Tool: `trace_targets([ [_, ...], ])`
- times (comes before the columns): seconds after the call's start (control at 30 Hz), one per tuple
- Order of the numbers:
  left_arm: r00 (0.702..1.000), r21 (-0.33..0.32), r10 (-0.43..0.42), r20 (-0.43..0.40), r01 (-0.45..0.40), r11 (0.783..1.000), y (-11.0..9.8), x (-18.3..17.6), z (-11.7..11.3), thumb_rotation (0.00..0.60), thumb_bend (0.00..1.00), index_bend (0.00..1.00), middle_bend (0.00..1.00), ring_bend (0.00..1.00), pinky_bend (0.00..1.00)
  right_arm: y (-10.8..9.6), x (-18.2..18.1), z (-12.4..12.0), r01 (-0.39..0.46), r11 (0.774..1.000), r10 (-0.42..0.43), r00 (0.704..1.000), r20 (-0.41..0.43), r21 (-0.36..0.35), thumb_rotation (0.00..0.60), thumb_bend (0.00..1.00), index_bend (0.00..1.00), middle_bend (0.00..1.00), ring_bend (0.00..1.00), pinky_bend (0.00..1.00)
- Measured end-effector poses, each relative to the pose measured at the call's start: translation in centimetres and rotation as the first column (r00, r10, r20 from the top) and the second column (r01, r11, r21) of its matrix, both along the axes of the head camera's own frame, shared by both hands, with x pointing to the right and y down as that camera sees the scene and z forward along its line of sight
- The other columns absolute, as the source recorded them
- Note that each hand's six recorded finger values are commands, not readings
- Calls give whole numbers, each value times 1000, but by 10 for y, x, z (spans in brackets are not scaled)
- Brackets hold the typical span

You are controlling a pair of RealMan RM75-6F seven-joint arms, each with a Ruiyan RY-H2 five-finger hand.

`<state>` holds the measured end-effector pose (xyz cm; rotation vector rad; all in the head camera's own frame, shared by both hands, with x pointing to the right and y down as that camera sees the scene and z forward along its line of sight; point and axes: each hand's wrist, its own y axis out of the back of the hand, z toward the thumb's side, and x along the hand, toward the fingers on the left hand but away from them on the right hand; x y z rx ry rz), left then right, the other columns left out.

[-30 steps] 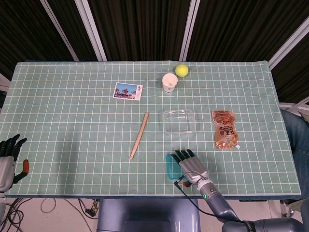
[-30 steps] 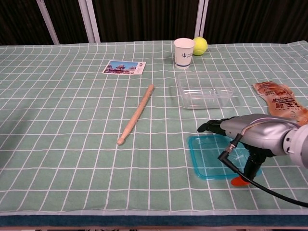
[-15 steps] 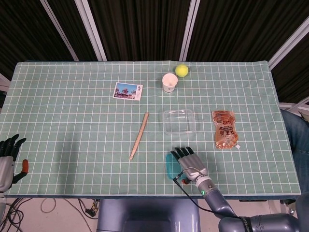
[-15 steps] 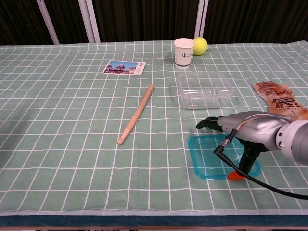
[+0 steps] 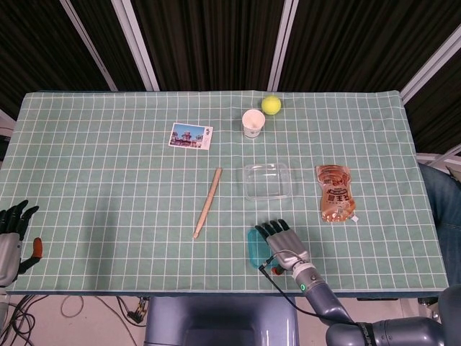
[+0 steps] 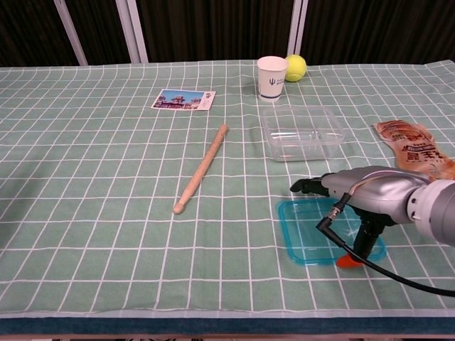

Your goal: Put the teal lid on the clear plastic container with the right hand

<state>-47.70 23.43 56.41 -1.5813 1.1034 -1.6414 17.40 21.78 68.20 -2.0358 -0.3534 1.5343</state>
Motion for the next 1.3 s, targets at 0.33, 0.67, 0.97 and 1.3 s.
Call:
trace_targets([
  [0.33, 1000, 0, 0, 1, 0, 1000, 0, 0, 0, 600, 568, 116, 0, 0, 0, -1, 1, 1, -3, 1000, 3, 1000, -6, 3, 600, 213, 0, 133, 0, 0],
  [0.67, 1000, -1, 0, 1, 0, 1000, 0, 0, 0, 600, 568, 116, 0, 0, 0, 0, 2, 2, -3, 1000, 3, 1000, -10, -4, 600, 212, 0, 154, 0, 0],
  [0.97, 1000, 0, 0, 1, 0, 1000, 0, 0, 0, 600, 568, 116, 0, 0, 0, 2, 1, 2, -1, 1000, 1, 1000, -7, -6, 600, 213, 0, 165, 0, 0],
  [1.3, 1000, -2, 0, 1, 0, 1000, 0, -1, 0, 600, 568, 116, 0, 0, 0, 0, 0, 2, -5, 1000, 5, 1000, -10, 3, 600, 213, 0, 165, 0, 0],
])
